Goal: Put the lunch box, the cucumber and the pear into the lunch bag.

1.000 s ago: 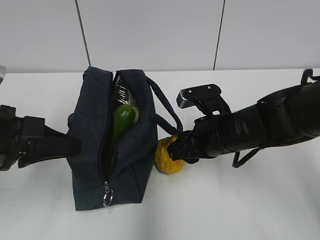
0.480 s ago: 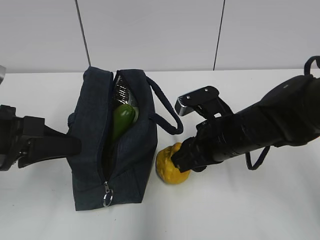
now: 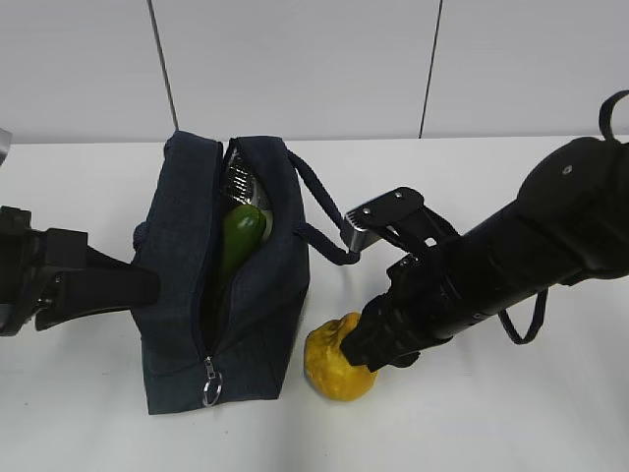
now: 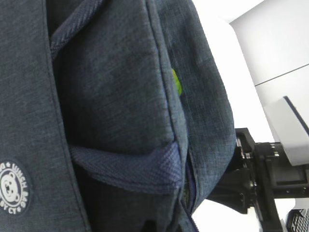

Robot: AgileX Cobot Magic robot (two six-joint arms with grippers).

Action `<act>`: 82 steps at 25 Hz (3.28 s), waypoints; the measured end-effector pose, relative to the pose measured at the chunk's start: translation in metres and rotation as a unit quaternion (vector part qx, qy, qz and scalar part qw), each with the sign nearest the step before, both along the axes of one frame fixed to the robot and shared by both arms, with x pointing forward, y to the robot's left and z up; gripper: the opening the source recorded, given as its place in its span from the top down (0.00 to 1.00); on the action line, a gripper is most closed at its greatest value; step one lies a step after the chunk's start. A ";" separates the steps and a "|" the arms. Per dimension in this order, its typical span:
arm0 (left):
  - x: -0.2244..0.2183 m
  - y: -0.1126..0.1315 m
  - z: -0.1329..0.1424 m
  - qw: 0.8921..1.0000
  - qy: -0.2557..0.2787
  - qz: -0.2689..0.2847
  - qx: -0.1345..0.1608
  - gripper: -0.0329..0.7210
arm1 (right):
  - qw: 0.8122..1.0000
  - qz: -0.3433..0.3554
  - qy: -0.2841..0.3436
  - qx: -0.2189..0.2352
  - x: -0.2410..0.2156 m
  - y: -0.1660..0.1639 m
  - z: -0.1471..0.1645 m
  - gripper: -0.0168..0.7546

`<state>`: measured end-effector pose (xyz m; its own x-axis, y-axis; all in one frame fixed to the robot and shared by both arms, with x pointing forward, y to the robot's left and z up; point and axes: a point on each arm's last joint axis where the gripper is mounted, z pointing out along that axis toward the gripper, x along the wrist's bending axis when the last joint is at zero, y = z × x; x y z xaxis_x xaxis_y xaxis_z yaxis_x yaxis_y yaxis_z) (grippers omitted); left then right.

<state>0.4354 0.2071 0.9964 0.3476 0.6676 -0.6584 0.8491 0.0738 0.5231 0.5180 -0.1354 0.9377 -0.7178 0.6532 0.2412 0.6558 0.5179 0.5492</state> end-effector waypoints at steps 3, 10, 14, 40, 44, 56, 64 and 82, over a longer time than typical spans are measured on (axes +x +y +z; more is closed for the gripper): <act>0.000 0.000 0.000 1.000 0.000 0.000 0.000 0.98 | 1.000 0.009 -0.006 0.002 -0.004 -0.001 0.011 0.63; 0.000 0.000 0.000 1.000 0.000 0.000 0.000 0.98 | 0.999 0.034 -0.023 0.036 -0.022 -0.003 0.052 0.63; 0.000 0.000 0.000 1.000 0.000 0.000 0.000 0.98 | 0.997 0.055 -0.039 0.050 -0.037 -0.007 0.077 0.63; 0.000 0.000 0.000 1.000 0.000 0.001 0.000 0.98 | 0.945 -0.039 -0.202 0.256 -0.007 0.008 0.145 0.63; 0.000 0.000 0.000 1.000 0.000 0.001 0.000 0.98 | 0.946 -0.047 -0.192 0.257 0.024 0.021 0.131 0.63; 0.002 0.000 0.002 1.000 0.002 0.014 -0.013 0.98 | 0.966 -0.029 -0.191 0.173 0.084 0.043 0.079 0.63; 0.003 -0.001 0.003 1.000 0.003 0.022 -0.021 0.98 | 0.968 0.027 -0.208 0.134 0.074 0.059 0.075 0.63; 0.004 -0.003 0.007 0.998 -0.004 0.028 -0.048 0.98 | 0.966 0.066 -0.235 0.080 0.067 0.068 0.070 0.28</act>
<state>0.4395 0.2046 1.0032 0.3177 0.6206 -0.7169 0.8377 0.1706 0.5188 0.5851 -0.0673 1.0077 -0.8471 0.5297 -0.0417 0.2485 0.4643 0.8501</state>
